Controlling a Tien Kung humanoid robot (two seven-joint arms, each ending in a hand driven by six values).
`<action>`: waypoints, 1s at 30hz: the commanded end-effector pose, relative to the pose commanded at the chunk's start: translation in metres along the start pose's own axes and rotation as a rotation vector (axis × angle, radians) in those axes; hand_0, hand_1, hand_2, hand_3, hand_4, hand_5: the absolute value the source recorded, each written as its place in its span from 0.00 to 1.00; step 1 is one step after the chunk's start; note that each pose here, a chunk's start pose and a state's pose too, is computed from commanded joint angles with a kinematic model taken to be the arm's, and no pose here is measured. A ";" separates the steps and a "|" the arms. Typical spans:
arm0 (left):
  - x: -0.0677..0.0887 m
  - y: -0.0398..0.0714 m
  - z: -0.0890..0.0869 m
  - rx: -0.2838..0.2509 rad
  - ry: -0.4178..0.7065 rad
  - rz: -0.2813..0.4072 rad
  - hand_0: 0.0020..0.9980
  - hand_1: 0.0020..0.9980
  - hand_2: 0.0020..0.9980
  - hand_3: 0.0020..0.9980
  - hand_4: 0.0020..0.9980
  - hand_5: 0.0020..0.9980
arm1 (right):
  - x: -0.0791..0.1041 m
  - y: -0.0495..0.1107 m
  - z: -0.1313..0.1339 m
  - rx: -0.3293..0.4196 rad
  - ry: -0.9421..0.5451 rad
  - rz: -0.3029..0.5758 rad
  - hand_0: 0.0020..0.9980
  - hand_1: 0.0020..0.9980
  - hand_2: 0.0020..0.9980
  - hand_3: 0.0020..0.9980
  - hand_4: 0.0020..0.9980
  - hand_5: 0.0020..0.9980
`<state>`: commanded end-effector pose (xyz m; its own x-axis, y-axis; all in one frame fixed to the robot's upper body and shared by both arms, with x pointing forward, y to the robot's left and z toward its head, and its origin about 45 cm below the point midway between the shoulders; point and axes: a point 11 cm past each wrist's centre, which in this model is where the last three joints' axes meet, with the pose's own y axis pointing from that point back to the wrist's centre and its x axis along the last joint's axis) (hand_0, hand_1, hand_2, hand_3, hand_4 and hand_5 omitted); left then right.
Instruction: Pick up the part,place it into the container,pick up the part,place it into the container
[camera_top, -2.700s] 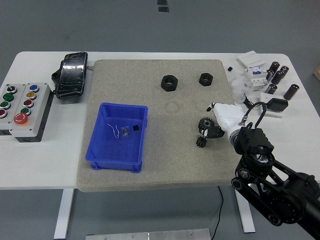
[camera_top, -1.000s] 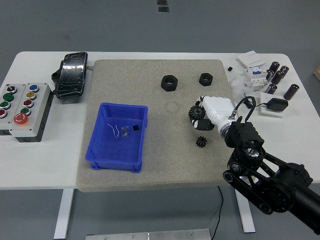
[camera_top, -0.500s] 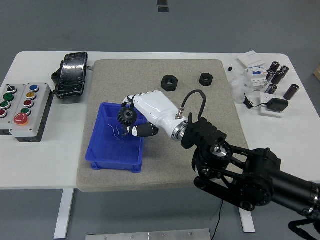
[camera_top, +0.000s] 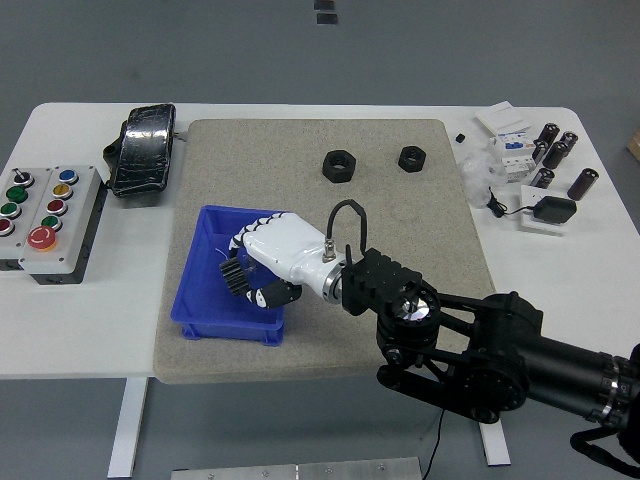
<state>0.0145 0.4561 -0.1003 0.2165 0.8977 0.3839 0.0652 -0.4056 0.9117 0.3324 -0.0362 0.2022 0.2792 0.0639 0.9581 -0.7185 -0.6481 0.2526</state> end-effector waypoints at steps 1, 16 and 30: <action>0.000 0.000 0.000 0.000 0.000 0.000 0.67 0.68 0.66 0.65 0.70 0.34 | 0.000 0.000 0.000 -0.001 0.001 -0.002 0.77 0.86 0.86 0.71 0.64 0.22; -0.001 0.000 0.000 0.000 -0.001 -0.003 0.67 0.68 0.66 0.65 0.71 0.34 | -0.003 -0.001 0.006 -0.038 0.008 -0.023 0.77 0.88 0.90 0.91 0.85 0.29; -0.003 0.000 -0.002 0.004 0.001 -0.005 0.67 0.68 0.66 0.65 0.70 0.34 | 0.020 0.025 0.049 -0.184 -0.102 0.136 0.76 0.86 0.89 0.92 0.89 0.33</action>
<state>0.0115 0.4540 -0.1014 0.2154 0.9000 0.3790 0.0701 -0.4013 0.9133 0.3516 -0.0879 0.2213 0.2283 -0.0973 0.9687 -0.8551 -0.4958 0.1518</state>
